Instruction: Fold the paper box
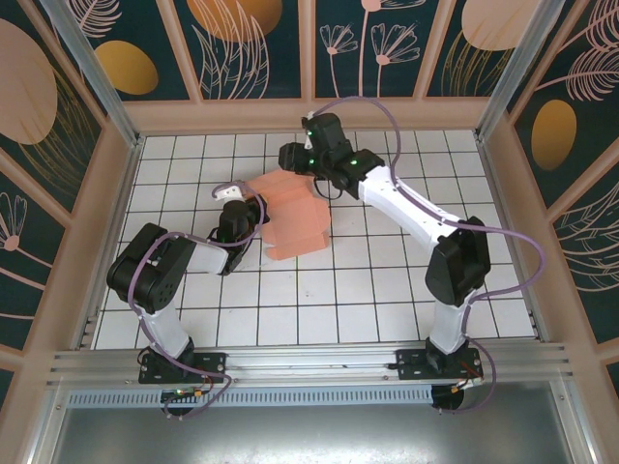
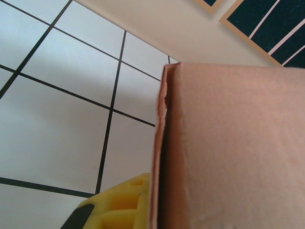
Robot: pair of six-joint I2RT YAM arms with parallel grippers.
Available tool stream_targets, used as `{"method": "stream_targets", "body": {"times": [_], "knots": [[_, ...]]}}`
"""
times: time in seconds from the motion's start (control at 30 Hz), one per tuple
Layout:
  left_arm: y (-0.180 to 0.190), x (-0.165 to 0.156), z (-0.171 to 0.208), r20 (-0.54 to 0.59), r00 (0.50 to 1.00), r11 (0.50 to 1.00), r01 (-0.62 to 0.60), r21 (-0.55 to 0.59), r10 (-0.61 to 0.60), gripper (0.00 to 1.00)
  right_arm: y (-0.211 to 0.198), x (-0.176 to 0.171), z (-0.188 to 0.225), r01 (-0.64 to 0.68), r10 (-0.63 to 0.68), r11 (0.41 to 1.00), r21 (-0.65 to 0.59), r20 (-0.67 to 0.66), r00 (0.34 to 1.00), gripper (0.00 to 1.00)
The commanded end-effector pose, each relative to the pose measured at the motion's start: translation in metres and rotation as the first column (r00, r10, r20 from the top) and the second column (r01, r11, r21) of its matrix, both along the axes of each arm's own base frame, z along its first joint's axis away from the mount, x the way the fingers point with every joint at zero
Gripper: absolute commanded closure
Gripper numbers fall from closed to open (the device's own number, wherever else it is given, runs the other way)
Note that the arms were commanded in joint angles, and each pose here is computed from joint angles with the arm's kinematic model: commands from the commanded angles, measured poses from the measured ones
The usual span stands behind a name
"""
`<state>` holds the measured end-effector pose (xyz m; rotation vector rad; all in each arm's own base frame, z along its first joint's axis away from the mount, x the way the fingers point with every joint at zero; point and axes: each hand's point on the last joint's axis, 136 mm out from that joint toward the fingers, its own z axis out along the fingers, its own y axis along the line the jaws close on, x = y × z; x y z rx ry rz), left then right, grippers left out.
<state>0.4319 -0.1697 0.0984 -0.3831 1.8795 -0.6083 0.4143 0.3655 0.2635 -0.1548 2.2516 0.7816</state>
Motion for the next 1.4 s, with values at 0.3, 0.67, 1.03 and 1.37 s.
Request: {"method": "stream_targets", "body": {"times": [0.3,0.67,1.03,1.37], "knots": [[-0.001,0.008,0.007,0.019,1.000,1.000,-0.016,0.005,0.016,1.00,-0.005,-0.001,-0.033,0.033,-0.042,0.994,-0.105,-0.081,0.996,0.68],[-0.002,0.009,0.006,0.018,1.000,1.000,-0.013,0.009,0.013,1.00,0.007,-0.001,-0.031,0.007,-0.014,0.997,-0.074,-0.102,0.995,0.98],[-0.002,0.010,0.004,0.014,1.000,1.000,-0.014,0.013,0.013,1.00,0.007,0.000,-0.031,0.017,-0.024,0.998,-0.064,-0.104,0.994,0.78],[-0.004,0.010,-0.003,-0.007,1.000,1.000,-0.006,0.012,0.006,1.00,-0.001,-0.004,-0.006,0.021,-0.021,0.997,-0.076,0.001,1.000,0.57]]}}
